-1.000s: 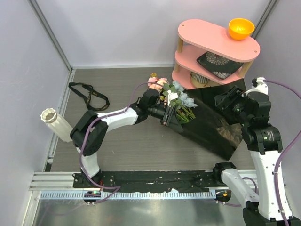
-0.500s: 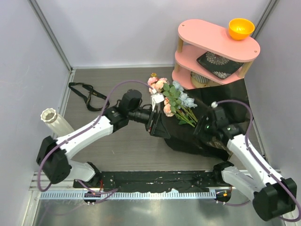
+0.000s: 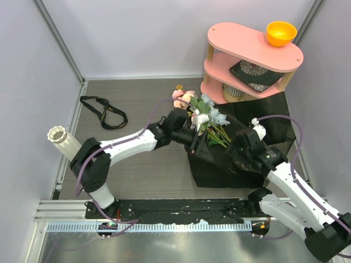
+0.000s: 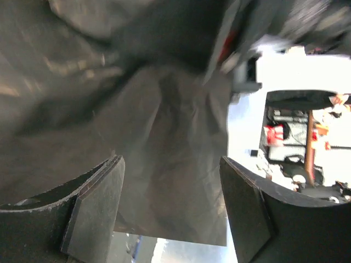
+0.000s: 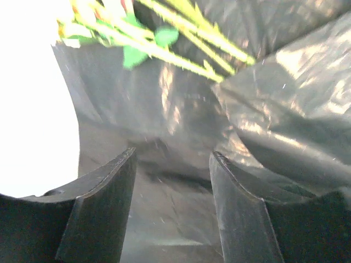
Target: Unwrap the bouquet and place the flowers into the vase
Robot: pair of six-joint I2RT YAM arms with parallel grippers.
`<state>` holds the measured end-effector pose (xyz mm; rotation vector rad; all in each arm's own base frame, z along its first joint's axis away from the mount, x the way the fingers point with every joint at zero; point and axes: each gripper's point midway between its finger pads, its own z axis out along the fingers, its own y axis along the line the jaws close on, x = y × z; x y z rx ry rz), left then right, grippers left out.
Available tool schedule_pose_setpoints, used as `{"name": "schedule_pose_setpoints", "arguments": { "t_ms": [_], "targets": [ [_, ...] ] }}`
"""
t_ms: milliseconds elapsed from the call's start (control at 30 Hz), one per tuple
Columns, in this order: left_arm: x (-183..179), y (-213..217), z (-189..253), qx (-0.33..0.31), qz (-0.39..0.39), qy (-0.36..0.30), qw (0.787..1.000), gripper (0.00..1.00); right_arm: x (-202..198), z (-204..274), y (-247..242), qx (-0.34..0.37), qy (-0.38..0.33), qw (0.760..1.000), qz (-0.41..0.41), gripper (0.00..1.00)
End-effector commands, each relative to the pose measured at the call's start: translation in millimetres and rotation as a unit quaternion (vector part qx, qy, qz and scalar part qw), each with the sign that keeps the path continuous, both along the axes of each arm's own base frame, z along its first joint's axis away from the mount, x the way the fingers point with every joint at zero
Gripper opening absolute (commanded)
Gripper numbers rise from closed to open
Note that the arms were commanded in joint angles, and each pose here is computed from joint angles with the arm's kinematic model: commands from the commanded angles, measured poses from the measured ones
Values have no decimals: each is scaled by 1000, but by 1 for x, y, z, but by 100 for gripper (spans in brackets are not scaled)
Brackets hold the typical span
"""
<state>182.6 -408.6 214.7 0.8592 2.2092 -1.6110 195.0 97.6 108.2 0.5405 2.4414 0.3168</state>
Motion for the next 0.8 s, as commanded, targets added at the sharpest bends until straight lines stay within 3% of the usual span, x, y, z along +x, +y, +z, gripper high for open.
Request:
{"name": "schedule_pose_setpoints", "arguments": {
  "t_ms": [0,167,333,467,767],
  "targets": [
    [-37,-15,-19,-3,-20,26,999,73,40,52,-31,-47,-82,991,-99,62],
    [-65,-4,-59,14,-8,66,998,71,63,52,-24,-26,-81,988,-130,58],
    [-87,7,-89,43,-8,80,996,71,65,8,-2,-7,-20,994,-111,42],
    [-90,10,-101,52,-4,81,995,71,51,-30,-11,-27,31,989,-143,36],
    [-86,10,-118,65,0,80,995,71,49,-61,-9,-19,35,988,-146,16]
  ]
}}
